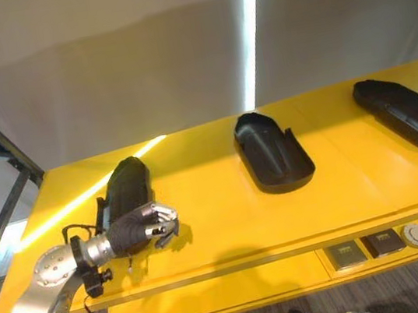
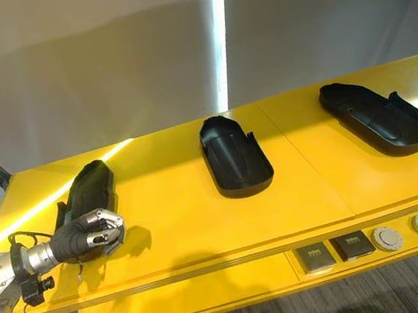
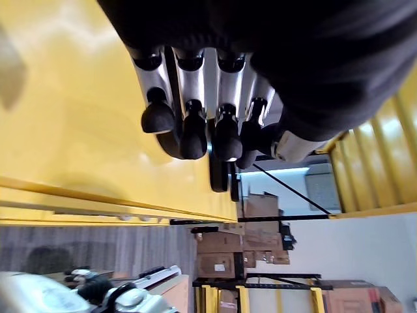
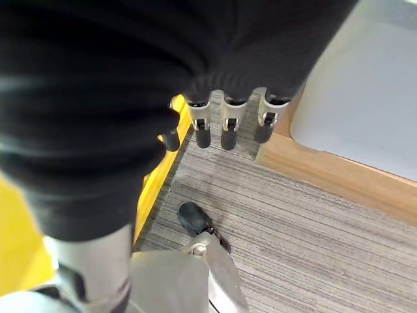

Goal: Move parts from the plastic box to the shelf.

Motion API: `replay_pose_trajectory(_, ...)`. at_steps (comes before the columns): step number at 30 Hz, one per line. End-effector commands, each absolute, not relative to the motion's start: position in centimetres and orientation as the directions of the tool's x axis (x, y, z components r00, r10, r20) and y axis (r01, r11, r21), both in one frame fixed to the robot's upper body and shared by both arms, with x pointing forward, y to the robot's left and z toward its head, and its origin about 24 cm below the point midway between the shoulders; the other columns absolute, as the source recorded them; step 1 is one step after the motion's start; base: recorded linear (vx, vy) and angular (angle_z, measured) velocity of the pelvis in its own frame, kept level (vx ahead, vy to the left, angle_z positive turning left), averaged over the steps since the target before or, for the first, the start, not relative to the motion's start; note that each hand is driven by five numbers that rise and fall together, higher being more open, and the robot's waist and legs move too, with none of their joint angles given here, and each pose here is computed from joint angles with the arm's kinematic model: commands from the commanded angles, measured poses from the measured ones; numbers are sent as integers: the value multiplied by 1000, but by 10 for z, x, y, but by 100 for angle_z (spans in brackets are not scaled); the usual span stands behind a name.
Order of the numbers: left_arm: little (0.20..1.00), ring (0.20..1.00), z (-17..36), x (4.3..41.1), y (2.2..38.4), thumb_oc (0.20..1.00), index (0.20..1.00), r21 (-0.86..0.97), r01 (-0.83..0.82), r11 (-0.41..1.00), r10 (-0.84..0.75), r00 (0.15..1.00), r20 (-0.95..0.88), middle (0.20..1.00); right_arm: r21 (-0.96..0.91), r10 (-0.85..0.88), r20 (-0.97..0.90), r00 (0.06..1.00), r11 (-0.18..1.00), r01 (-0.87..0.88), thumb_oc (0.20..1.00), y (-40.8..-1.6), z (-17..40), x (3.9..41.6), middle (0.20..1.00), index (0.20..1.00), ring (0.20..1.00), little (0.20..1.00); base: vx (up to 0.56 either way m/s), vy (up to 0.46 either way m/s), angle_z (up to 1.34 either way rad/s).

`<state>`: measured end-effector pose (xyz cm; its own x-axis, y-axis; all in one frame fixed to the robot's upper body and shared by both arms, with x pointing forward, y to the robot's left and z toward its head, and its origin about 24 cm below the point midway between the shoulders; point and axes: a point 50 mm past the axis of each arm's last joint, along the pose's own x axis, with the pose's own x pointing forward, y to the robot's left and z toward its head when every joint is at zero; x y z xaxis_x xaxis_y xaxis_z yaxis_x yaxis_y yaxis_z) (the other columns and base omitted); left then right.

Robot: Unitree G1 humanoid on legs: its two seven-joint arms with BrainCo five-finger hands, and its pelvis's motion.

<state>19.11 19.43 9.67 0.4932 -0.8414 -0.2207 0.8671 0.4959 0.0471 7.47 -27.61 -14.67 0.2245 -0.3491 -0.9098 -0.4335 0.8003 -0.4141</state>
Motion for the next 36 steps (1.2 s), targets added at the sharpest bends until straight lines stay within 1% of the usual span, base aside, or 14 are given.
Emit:
replay_pose_trajectory(1, 200, 200, 112, 198, 203, 200, 200, 136, 867, 479, -825, 498, -266, 200, -439, -349, -897, 270, 771, -461, 1000, -281, -140, 101, 1000, 1000, 1000, 1000, 0, 0, 0)
replay_pose_trajectory(2, 200, 200, 108, 195, 205, 200, 200, 97, 879, 466, -829, 472, -299, 200, -440, -350, -897, 270, 769, -464, 1000, -284, -139, 101, 1000, 1000, 1000, 1000, 0, 0, 0)
replay_pose_trajectory(4, 200, 200, 102, 193, 206, 200, 200, 61, 880, 470, -824, 463, -326, 200, -442, -352, -896, 272, 764, -469, 1000, -285, -138, 101, 1000, 1000, 1000, 1000, 0, 13, 4)
replay_pose_trajectory(6, 200, 200, 98, 192, 208, 200, 200, 38, 873, 487, -812, 468, -349, 200, -444, -353, -895, 273, 761, -473, 1000, -286, -138, 101, 1000, 1000, 1000, 1000, -1, 11, 4)
replay_pose_trajectory(8, 200, 200, 87, 189, 210, 200, 200, -26, 858, 514, -795, 464, -391, 200, -445, -354, -895, 273, 758, -477, 1000, -288, -137, 103, 1000, 1000, 1000, 1000, 0, 0, 0)
replay_pose_trajectory(13, 200, 200, 69, 179, 205, 200, 200, -141, 858, 494, -822, 408, -397, 200, -447, -353, -894, 277, 749, -490, 1000, -289, -136, 103, 1000, 1000, 1000, 1000, 24, 7, 4)
replay_pose_trajectory(15, 200, 200, 67, 178, 204, 200, 200, -149, 858, 491, -824, 402, -399, 200, -448, -353, -893, 278, 747, -492, 1000, -289, -136, 103, 1000, 1000, 1000, 1000, 3, 2, 4)
replay_pose_trajectory(19, 200, 200, 58, 177, 208, 200, 200, -127, 838, 531, -778, 423, -464, 200, -449, -354, -893, 278, 743, -496, 1000, -291, -135, 104, 1000, 1000, 1000, 1000, 0, 0, 0)
replay_pose_trajectory(25, 200, 200, 55, 183, 226, 200, 200, -33, 741, 671, -655, 571, -495, 200, -450, -357, -893, 274, 749, -487, 1000, -292, -135, 101, 1000, 1000, 1000, 1000, 0, 0, 0)
replay_pose_trajectory(29, 200, 200, 57, 187, 237, 200, 200, 28, 685, 728, -586, 642, -494, 200, -448, -359, -894, 269, 753, -482, 1000, -292, -136, 98, 1000, 1000, 1000, 1000, 0, 0, 0)
replay_pose_trajectory(36, 200, 200, 64, 193, 257, 200, 200, 114, 527, 842, -443, 796, -412, 200, -445, -359, -895, 263, 762, -471, 1000, -289, -136, 94, 1000, 1000, 1000, 1000, 0, 0, 0)
